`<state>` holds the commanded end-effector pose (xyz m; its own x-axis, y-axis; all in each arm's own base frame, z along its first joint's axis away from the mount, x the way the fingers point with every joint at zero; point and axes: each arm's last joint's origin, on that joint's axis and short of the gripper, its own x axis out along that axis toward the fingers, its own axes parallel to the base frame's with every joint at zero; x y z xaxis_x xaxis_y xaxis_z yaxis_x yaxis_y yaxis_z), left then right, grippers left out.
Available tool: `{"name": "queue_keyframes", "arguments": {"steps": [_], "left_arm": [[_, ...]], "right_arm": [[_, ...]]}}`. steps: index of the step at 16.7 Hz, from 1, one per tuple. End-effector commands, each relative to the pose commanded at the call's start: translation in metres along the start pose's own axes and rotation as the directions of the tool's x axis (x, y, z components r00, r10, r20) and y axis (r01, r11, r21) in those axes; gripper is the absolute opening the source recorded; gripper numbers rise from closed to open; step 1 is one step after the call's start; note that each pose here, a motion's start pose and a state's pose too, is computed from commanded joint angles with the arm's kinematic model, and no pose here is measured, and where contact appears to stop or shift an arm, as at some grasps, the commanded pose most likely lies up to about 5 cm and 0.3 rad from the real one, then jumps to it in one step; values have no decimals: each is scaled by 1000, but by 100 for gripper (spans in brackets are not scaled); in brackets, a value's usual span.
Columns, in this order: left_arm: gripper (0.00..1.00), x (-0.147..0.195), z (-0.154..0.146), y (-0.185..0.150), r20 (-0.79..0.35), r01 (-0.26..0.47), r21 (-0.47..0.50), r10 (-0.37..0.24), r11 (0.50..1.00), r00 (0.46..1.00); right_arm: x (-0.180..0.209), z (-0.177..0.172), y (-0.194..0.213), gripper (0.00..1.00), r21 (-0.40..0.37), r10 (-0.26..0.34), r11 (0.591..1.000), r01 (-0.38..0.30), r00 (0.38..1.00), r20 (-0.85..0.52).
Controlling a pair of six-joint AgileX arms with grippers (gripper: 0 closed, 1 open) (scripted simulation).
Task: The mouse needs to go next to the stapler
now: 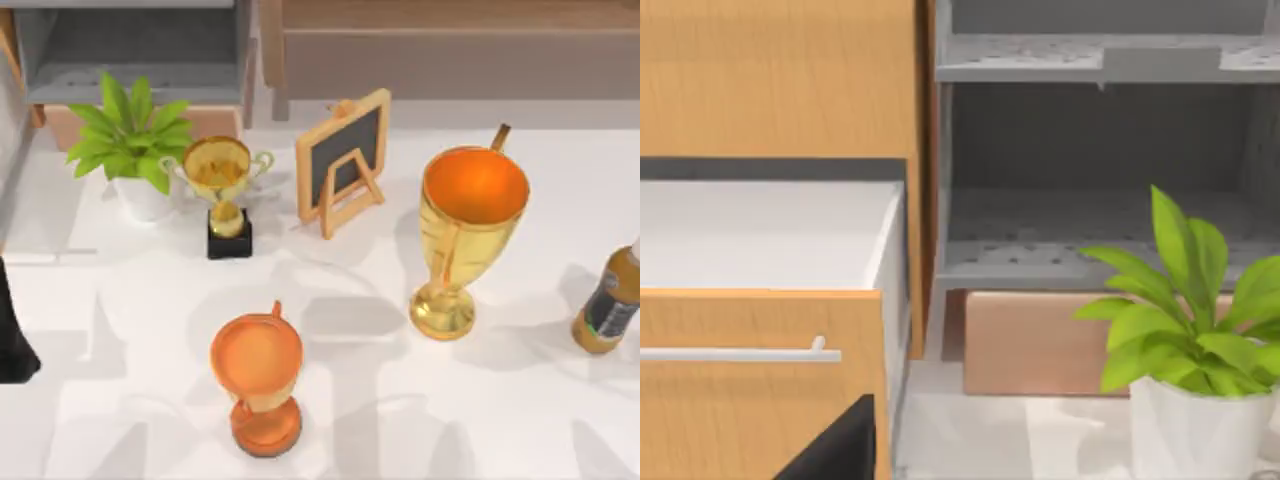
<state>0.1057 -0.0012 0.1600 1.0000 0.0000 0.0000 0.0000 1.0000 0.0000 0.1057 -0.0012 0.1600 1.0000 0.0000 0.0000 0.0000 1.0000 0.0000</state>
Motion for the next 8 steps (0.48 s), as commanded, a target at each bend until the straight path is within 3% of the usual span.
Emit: {"name": "queue_keyframes", "arguments": {"steps": [4,8], "left_arm": [[100,0,6,0,-21,-3,6,3,1000,1000],[100,5,42,3,-138,-18,37,23,999,990]], "right_arm": [[0,0,0,100,0,0,1000,0,1000,0],[0,0,0,100,0,0,1000,0,1000,0]]}}
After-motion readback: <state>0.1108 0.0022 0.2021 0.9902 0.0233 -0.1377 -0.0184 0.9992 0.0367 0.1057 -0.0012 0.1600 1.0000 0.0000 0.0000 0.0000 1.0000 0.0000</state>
